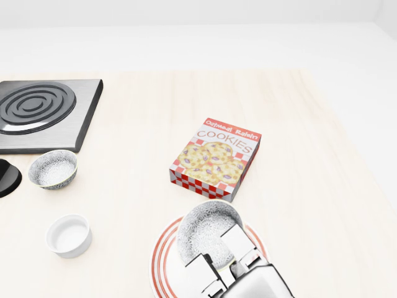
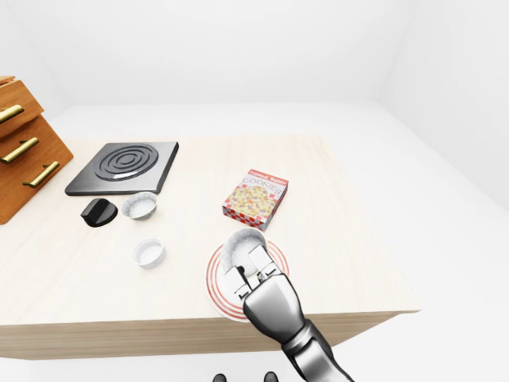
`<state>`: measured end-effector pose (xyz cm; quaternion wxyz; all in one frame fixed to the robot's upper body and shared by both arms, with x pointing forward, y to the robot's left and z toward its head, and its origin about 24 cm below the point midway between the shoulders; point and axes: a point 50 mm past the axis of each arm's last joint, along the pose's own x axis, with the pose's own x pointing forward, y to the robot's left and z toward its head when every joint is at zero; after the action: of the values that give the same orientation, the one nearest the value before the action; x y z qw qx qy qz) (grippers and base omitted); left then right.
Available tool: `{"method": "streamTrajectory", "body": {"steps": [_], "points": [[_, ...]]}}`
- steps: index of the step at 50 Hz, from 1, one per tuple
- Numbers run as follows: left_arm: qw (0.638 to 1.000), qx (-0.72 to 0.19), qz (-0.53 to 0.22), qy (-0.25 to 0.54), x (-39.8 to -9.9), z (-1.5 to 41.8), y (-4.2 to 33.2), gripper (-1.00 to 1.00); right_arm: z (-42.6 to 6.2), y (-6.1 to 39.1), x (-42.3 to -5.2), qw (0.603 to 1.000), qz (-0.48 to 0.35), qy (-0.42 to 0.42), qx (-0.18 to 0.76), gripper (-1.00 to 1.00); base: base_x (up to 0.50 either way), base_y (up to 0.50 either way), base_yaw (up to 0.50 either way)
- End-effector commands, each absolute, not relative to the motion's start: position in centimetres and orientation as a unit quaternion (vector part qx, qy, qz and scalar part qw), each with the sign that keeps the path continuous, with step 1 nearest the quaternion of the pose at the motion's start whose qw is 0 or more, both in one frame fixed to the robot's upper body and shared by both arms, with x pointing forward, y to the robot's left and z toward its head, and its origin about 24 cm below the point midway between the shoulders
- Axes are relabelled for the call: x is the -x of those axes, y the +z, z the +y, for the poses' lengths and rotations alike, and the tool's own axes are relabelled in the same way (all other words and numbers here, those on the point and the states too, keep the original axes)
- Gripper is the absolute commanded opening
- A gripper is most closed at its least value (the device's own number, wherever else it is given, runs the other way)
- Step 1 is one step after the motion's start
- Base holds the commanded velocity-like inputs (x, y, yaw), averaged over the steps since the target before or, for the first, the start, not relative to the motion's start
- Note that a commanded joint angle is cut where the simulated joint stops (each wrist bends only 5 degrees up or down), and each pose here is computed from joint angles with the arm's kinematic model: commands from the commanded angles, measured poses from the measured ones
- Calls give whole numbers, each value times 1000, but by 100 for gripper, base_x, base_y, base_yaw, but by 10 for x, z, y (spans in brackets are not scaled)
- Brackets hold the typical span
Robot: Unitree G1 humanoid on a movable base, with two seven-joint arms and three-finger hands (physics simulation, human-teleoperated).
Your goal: Pick the akita bowl next to the plate and place it on the plate.
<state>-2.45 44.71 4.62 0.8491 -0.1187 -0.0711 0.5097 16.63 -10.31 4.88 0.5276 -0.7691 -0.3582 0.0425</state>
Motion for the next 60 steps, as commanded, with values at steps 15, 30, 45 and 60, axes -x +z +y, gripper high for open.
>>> {"method": "streamTrajectory", "body": {"steps": [15, 30, 45, 60], "points": [[851, 121, -68, 506, 21, 446, 44, 100, -89, 30, -167, 579, -340, 80, 737, -100, 0, 0, 0], [851, 123, -66, 506, 21, 447, 43, 100, -102, 31, -192, 618, -300, 41, 725, -100, 0, 0, 0], [852, 127, -63, 505, 21, 447, 41, 100, -113, 32, -200, 669, -259, 5, 697, -100, 0, 0, 0], [851, 124, -65, 507, 22, 446, 43, 100, -117, 16, -194, 686, -223, 26, 692, -100, 0, 0, 0]]}}
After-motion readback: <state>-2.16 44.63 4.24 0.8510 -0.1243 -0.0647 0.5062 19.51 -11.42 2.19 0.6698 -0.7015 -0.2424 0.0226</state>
